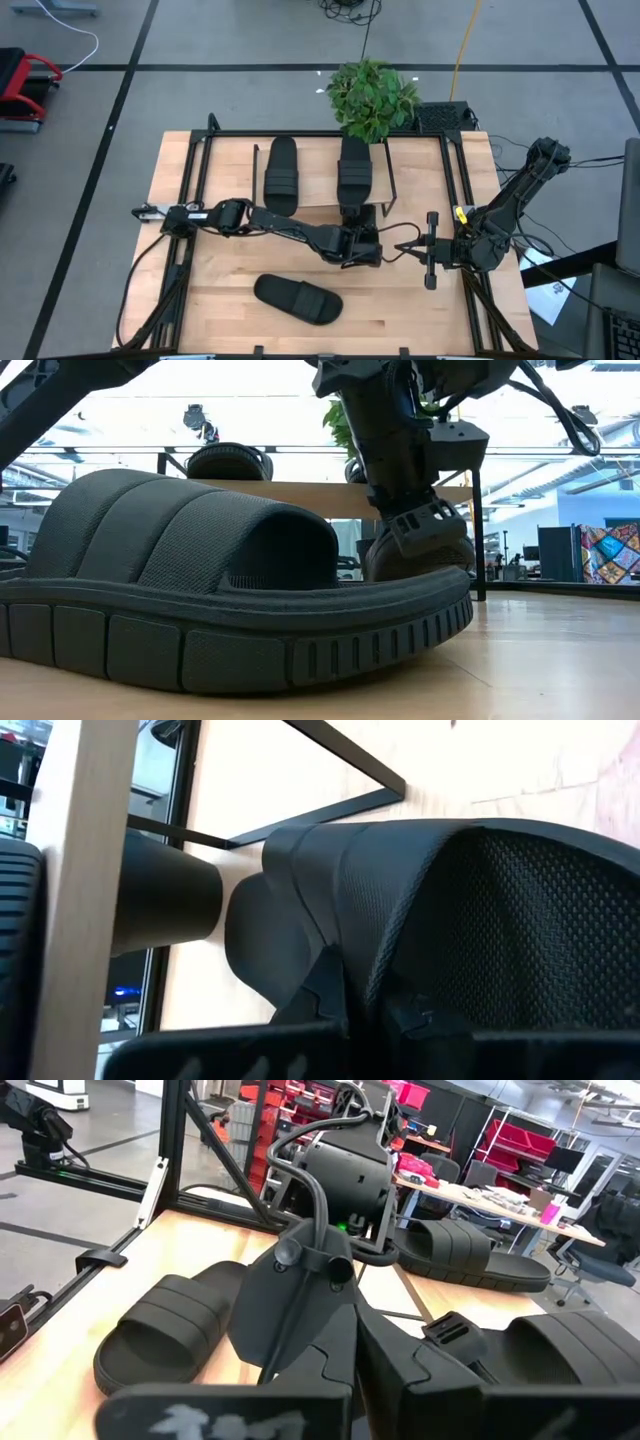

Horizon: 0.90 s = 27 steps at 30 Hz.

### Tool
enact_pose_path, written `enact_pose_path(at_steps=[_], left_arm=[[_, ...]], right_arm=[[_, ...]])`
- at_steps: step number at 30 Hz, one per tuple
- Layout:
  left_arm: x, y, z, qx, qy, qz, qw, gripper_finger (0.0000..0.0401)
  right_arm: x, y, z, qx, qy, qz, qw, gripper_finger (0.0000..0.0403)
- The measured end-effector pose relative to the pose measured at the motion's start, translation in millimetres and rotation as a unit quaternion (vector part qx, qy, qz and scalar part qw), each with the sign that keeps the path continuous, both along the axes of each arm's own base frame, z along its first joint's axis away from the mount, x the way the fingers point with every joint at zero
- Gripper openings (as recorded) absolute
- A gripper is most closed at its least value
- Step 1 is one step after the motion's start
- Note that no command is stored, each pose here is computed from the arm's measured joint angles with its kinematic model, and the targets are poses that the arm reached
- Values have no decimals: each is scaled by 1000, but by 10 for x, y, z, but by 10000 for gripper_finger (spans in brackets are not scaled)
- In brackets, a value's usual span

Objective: Pick and place slides into the shelf
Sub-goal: Put the black slide under the shelf

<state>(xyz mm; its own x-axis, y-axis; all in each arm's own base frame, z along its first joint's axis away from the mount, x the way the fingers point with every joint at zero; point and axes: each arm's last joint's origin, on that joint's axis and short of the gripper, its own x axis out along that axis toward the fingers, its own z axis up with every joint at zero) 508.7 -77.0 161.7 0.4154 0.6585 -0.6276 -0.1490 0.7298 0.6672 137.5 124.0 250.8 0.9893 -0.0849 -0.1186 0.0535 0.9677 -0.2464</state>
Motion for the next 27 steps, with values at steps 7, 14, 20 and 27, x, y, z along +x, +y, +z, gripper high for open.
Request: enact_pose_path(at_steps=[7, 14, 20, 27], left_arm=[[15, 43, 3, -30, -7, 2, 1000, 20], [16, 60, 10, -75, 4, -16, 997, 94], [5, -11, 1, -82, 3, -21, 996, 165], [-9, -106, -24, -86, 8, -32, 996, 229]], right_arm=[[1, 1, 0, 5, 0, 2, 1000, 0], [1, 15, -2, 9, 4, 25, 1000, 0], [1, 15, -2, 7, 4, 25, 1000, 0], [1, 15, -2, 7, 4, 25, 1000, 0]])
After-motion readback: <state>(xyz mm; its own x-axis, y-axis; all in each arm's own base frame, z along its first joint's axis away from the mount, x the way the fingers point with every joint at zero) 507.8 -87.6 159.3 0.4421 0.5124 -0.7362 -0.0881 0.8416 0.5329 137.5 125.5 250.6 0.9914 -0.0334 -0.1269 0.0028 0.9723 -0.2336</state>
